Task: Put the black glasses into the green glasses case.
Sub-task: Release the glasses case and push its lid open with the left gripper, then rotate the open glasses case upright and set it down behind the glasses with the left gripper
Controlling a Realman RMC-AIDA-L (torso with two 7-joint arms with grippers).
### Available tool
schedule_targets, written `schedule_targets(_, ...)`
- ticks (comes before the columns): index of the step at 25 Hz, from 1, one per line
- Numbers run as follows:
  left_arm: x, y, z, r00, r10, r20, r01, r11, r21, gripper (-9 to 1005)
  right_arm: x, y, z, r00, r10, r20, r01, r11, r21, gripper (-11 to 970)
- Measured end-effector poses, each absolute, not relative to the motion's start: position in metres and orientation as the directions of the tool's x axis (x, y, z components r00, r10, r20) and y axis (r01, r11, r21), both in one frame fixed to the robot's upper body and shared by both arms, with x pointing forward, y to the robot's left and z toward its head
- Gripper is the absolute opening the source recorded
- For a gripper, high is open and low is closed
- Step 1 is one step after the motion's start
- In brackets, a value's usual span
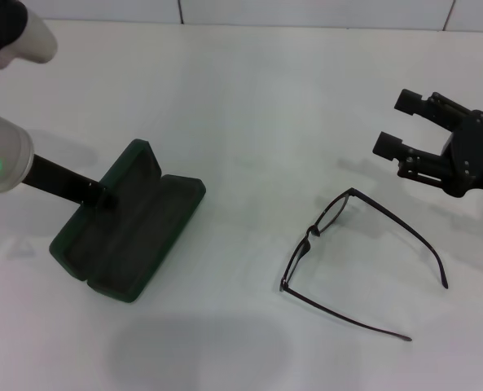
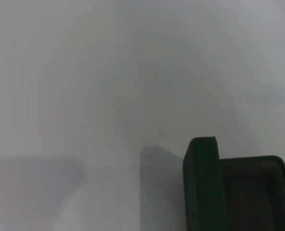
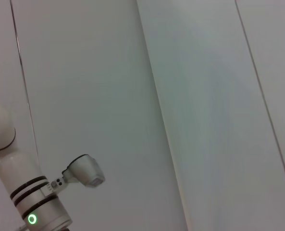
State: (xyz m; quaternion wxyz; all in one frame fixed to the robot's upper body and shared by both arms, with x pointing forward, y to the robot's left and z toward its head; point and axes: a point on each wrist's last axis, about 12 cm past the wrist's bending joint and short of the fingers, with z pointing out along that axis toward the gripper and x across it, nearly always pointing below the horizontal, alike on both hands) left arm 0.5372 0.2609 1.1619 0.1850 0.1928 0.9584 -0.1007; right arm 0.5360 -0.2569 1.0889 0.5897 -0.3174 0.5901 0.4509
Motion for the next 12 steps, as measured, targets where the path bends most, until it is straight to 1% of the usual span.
schedule_targets(3,0.538,0.260,1.165,-0.848,0.343,-0.405,0.418,0.901,-0.113,206,0.535,-0.257,1.089,-0.104,0.160,-0.982,-0.907,0.389,0.160,821)
schedule_targets(6,0.540,0.257,1.173,-0.818,0.374,-0.437,0.452,0.888,-0.086,199,0.529,-0.256,1.092,-0.078,0.163,-0.983,-0.932,0.338,0.130,821)
schedule_targets(9,0.547,0.248,1.190,-0.727,0.461,-0.508,0.539,0.842,-0.007,198,0.517,-0.257,1.101,-0.045,0.180,-0.983,-0.974,0.213,0.084,820)
schedule_targets(12,0.561,0.229,1.207,-0.546,0.611,-0.573,0.667,0.731,0.143,199,0.508,-0.258,1.110,-0.061,0.203,-0.977,-0.994,0.081,0.079,820)
